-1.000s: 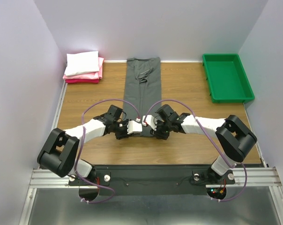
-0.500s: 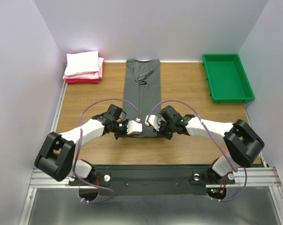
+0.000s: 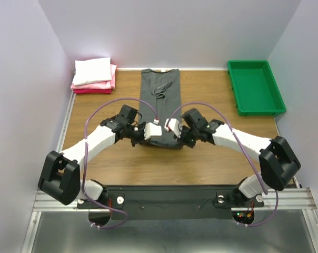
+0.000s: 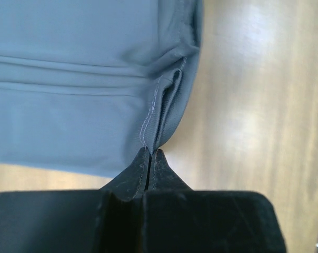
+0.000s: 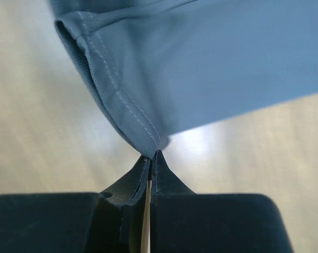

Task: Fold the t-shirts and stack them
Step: Fold the tshirt

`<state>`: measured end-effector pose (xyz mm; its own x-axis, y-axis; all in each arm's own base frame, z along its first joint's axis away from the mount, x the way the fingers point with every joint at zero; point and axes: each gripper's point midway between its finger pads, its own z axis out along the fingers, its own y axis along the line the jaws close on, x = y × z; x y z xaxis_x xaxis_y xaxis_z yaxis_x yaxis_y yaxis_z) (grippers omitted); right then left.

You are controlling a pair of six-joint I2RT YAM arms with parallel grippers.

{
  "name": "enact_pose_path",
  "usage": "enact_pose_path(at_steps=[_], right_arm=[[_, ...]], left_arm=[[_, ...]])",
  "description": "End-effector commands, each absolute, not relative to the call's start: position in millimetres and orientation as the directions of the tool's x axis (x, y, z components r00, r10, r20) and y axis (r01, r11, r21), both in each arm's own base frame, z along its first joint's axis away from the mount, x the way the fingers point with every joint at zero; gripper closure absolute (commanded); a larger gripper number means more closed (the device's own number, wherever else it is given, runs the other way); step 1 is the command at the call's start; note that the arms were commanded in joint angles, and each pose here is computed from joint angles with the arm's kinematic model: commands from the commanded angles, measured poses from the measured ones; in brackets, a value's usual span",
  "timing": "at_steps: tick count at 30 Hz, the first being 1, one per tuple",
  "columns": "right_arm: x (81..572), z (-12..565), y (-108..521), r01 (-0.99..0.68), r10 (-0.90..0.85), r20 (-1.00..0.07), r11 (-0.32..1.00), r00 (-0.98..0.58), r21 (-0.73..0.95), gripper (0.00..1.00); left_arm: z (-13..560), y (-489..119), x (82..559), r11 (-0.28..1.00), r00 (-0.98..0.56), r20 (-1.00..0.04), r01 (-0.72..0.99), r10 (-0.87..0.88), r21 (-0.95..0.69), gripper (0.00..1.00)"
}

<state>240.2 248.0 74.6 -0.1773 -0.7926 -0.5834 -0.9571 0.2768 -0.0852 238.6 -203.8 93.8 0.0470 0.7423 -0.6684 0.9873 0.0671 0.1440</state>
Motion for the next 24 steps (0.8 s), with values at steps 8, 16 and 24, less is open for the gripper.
enact_pose_path(at_steps=[8, 16, 24], right_arm=[[363, 115, 254, -0.920, -0.769, -0.632, 0.310, -0.095, -0.239, 0.99], [442, 105, 256, -0.901, -0.771, -0.631, 0.331, -0.088, -0.279, 0.99], [509, 107, 252, -0.866, -0.768, -0.636, 0.363, -0.070, -0.344, 0.99]], left_arm=[[132, -201, 348, 0.149, 0.097, -0.693, 0.947, 0.714, 0.285, 1.00], [133, -198, 428, 0.159, 0.102, -0.697, 0.941, 0.710, 0.299, 1.00], [111, -196, 484, 0.165, 0.087, -0.681, 0.941, 0.727, 0.296, 0.98]])
